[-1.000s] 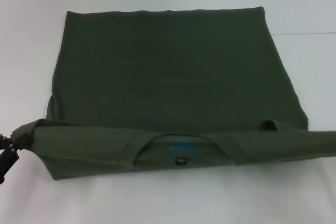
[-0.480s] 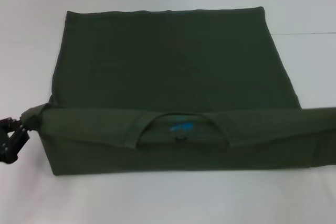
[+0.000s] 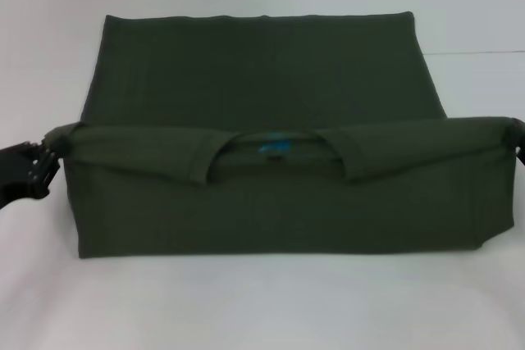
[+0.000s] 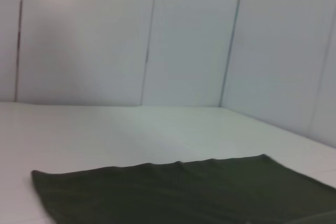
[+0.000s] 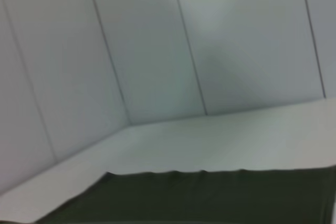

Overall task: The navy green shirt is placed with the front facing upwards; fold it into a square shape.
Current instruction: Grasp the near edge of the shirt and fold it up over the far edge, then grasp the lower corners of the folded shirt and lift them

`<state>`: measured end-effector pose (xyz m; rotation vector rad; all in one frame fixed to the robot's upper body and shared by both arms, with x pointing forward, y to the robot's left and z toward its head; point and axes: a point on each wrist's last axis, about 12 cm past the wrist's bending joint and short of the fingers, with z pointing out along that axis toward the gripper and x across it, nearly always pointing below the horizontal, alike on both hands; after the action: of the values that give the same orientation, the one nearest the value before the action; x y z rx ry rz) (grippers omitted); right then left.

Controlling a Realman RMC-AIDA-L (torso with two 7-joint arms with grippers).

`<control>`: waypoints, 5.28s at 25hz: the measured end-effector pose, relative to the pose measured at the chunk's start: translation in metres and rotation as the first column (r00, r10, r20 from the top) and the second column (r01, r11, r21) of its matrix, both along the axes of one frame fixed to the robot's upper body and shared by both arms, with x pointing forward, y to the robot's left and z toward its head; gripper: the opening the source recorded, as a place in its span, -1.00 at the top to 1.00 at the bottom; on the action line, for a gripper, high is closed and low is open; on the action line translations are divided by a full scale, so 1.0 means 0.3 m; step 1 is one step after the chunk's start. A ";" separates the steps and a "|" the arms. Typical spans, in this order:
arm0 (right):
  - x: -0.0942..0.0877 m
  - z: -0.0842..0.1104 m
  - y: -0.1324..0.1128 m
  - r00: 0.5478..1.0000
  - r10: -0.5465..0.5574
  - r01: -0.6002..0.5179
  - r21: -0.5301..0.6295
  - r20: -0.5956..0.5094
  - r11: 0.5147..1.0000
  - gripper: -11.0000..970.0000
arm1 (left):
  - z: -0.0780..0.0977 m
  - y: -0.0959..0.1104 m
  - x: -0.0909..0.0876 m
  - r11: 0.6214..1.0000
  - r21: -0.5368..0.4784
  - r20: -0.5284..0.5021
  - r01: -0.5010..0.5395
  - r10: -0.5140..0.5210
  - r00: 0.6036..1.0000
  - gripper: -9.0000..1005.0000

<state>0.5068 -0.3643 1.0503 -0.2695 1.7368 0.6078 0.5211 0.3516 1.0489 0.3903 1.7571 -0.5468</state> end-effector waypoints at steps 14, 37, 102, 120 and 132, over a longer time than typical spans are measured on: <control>0.204 0.032 0.082 0.998 -0.050 0.047 -0.079 -0.045 0.996 0.90 | 0.028 -0.097 0.191 0.986 0.070 0.052 -0.152 0.148 0.988 0.82; 0.387 0.067 0.178 0.988 -0.116 0.094 -0.203 -0.099 0.975 0.90 | 0.029 -0.187 0.345 0.944 0.166 -0.021 -0.284 0.291 0.956 0.81; 0.234 0.029 0.195 0.990 0.077 -0.083 -0.048 -0.119 0.995 -0.36 | 0.082 -0.001 0.164 0.973 0.194 -0.429 0.127 -0.033 0.903 -0.28; 0.223 0.024 0.199 0.989 0.088 -0.093 -0.036 -0.121 0.995 -0.34 | 0.055 -0.027 0.183 0.970 0.205 -0.477 0.128 -0.016 0.879 -0.16; 0.217 0.022 0.192 0.989 0.084 -0.089 -0.032 -0.124 0.996 -0.33 | 0.051 -0.030 0.189 0.957 0.244 -0.486 0.156 -0.019 0.874 0.04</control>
<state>0.5720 -0.3068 1.0569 -0.3414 1.8637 0.6669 0.5777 0.3426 1.0643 0.5688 2.3214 -0.4890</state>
